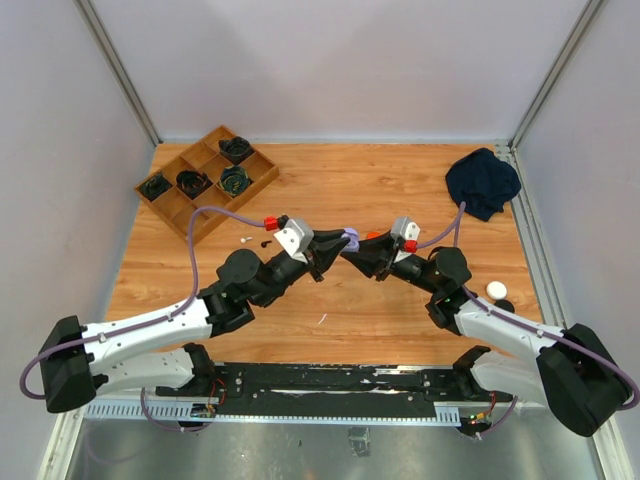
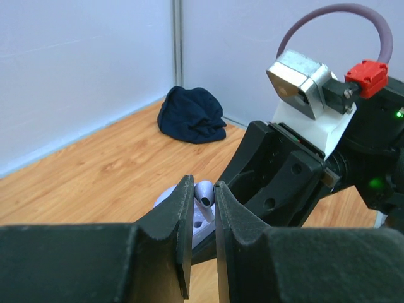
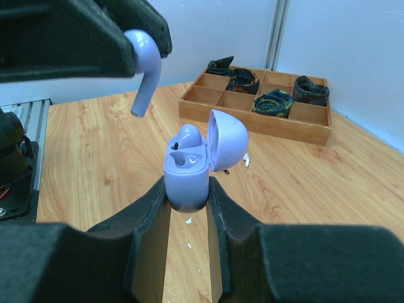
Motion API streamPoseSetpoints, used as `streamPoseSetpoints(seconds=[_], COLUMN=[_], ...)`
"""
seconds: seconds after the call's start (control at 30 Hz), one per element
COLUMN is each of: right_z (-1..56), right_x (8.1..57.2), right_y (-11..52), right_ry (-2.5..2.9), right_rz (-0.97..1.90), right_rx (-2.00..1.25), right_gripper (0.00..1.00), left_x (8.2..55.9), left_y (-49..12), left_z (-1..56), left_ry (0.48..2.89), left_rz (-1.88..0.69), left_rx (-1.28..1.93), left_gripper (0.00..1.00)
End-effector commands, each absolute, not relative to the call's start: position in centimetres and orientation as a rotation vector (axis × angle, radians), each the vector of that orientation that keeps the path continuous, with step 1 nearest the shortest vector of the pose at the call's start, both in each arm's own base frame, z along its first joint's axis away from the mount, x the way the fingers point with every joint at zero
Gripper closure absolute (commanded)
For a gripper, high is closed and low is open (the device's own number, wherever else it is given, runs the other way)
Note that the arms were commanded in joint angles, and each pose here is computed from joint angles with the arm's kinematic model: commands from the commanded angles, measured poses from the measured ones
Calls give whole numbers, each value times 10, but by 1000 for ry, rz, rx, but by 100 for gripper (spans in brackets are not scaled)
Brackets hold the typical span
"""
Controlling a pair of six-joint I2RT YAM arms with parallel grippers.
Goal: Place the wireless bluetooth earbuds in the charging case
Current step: Place the earbud in the charging case.
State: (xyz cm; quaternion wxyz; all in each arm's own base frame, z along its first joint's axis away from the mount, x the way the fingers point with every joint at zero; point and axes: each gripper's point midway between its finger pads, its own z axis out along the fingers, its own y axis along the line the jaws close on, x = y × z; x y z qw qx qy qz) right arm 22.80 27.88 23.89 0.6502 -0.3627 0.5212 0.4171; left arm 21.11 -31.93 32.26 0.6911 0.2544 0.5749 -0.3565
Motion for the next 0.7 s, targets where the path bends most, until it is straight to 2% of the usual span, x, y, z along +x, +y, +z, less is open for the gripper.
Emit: streamPoseSetpoints(seconds=[0.0, 0.13, 0.67], right_z=[271, 272, 274], right_x=[228, 227, 223], right_y=[275, 273, 272], right_ry=[1083, 1080, 1080], right_rz=[948, 947, 952], right_rx=[-802, -800, -807], right_gripper=[84, 84, 84], left_x=[205, 204, 206], left_y=[-325, -326, -328], left_z=[330, 329, 332], left_ry=[1176, 1131, 1083], left_rz=[-779, -763, -735], left_rx=[622, 654, 658], left_gripper=[85, 88, 87])
